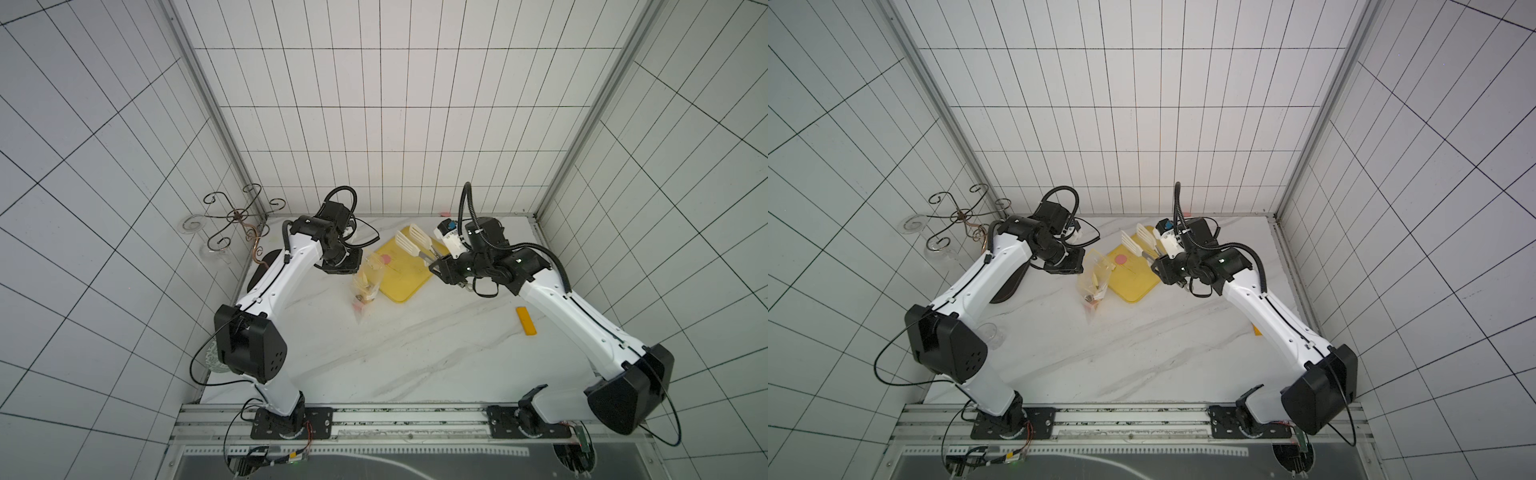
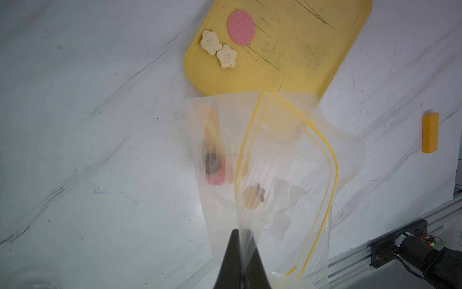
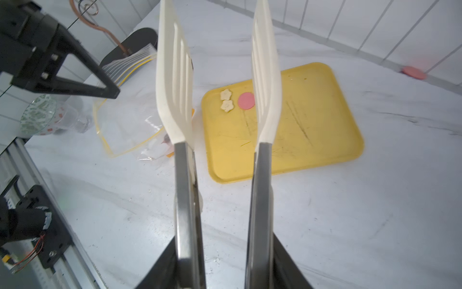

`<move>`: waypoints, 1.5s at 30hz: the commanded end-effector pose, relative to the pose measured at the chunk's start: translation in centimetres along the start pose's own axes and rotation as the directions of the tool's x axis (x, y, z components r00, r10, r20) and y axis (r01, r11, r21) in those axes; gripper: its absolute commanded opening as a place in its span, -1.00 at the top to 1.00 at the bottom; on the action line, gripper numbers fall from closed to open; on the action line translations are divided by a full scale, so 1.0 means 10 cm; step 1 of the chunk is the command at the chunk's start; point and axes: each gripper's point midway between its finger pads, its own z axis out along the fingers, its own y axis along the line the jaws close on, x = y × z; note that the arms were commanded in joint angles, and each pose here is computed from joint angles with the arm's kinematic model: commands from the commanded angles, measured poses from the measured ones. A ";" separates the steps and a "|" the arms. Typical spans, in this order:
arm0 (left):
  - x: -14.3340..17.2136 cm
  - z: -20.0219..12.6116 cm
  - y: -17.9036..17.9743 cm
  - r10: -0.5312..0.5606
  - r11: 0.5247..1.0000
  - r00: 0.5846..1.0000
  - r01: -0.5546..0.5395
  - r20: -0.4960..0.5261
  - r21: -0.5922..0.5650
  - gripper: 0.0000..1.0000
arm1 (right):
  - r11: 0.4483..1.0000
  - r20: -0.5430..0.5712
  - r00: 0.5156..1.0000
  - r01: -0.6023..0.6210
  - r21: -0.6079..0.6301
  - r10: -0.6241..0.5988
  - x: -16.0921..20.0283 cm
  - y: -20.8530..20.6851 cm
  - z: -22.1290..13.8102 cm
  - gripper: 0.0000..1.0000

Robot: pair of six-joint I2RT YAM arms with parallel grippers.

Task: Put the cookies into a resealable bag to prevent moisture
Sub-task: Pick up the cookie from the tray.

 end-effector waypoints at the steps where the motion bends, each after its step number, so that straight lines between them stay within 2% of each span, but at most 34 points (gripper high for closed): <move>1: 0.01 -0.12 0.05 0.014 1.000 0.999 -0.013 0.031 -0.028 1.00 | 0.999 0.015 1.000 0.018 0.038 -0.018 -0.05 -0.21 0.08 0.05; 4: 0.00 -0.17 0.07 0.014 0.999 0.999 -0.012 0.046 -0.040 1.00 | 0.995 -0.084 0.995 0.057 0.084 -0.050 0.15 -0.38 0.42 0.05; 9: 0.01 -0.20 0.09 0.010 0.999 0.999 -0.007 0.051 -0.048 1.00 | 0.988 -0.123 0.989 0.101 0.117 -0.087 0.21 -0.53 0.90 0.04; 13: 0.02 -0.20 0.08 0.008 0.999 0.999 -0.006 0.048 -0.045 1.00 | 0.979 -0.195 0.971 0.166 0.116 -0.142 0.33 -0.51 1.31 0.02; 19: 0.03 -0.19 0.08 0.008 0.999 0.999 -0.006 0.046 -0.045 1.00 | 0.972 -0.251 0.951 0.214 0.101 -0.184 0.41 -0.44 1.76 0.00; 33: 0.05 -0.15 0.08 0.012 0.999 0.999 -0.011 0.036 -0.039 1.00 | 0.966 -0.259 0.940 0.249 0.070 -0.223 0.33 -0.29 2.19 0.03; 45: 0.04 -0.13 0.08 0.013 0.999 0.999 -0.012 0.033 -0.033 1.00 | 0.963 -0.292 0.927 0.263 0.063 -0.234 0.36 -0.25 2.32 0.12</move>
